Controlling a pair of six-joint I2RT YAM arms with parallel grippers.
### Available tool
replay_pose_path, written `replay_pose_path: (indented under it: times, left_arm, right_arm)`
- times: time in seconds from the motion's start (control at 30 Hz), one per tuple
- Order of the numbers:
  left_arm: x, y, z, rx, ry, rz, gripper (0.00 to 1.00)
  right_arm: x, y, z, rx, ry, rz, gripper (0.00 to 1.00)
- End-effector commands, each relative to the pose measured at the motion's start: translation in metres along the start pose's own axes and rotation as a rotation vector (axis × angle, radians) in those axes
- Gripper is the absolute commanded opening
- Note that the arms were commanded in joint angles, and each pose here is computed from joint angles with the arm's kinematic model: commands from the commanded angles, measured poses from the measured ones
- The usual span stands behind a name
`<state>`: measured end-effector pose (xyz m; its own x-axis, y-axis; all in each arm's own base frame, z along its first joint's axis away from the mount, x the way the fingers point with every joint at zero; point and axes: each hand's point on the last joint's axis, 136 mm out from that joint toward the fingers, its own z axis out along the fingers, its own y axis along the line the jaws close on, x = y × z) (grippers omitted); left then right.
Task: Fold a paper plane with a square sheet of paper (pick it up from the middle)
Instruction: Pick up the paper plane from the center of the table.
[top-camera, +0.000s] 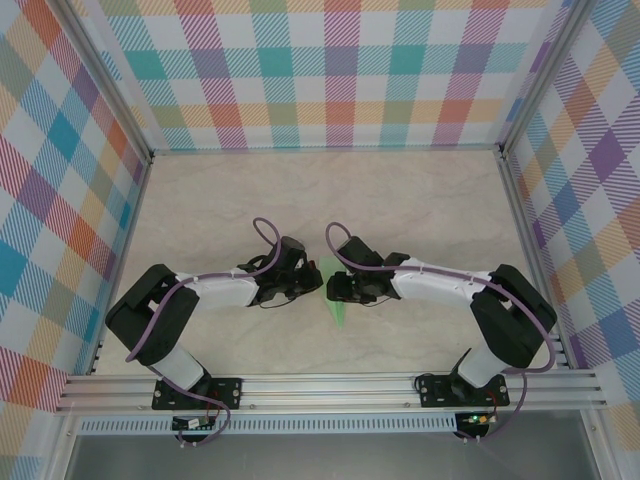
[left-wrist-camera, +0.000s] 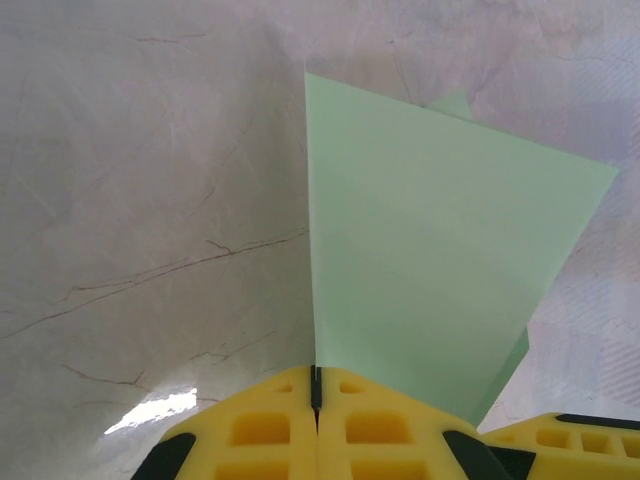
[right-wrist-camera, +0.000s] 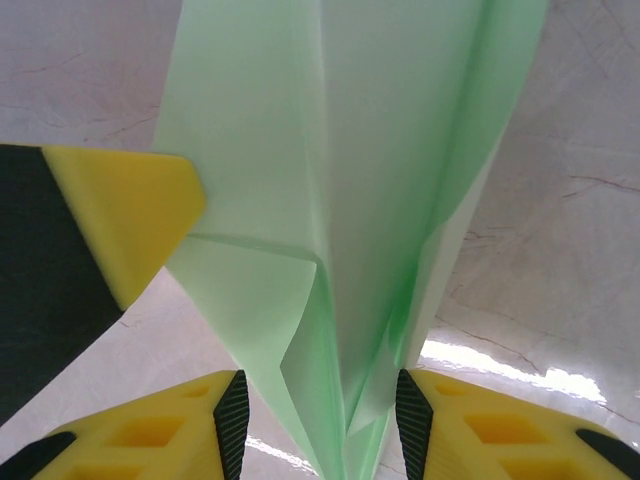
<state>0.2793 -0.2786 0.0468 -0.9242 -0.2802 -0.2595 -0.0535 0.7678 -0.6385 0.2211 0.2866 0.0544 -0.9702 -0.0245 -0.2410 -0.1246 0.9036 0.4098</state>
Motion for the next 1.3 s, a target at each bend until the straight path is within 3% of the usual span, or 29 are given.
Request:
replay_pose_path:
  times: [0.0,0.67,1.27]
  left_arm:
    - [-0.003,0.004,-0.001,-0.009,-0.005,-0.009,0.0]
    - [-0.002,0.004,0.0,-0.012,0.002,-0.008,0.0]
    - [-0.001,0.003,0.0,-0.006,0.009,-0.009,0.0]
  right_arm:
    - [-0.002,0.017,-0.009,-0.059,-0.016,-0.03,0.46]
    - [0.031,-0.005,-0.001,0.081,0.046,0.04,0.38]
    - [0.023,-0.002,0.013,0.116,0.041,0.033,0.37]
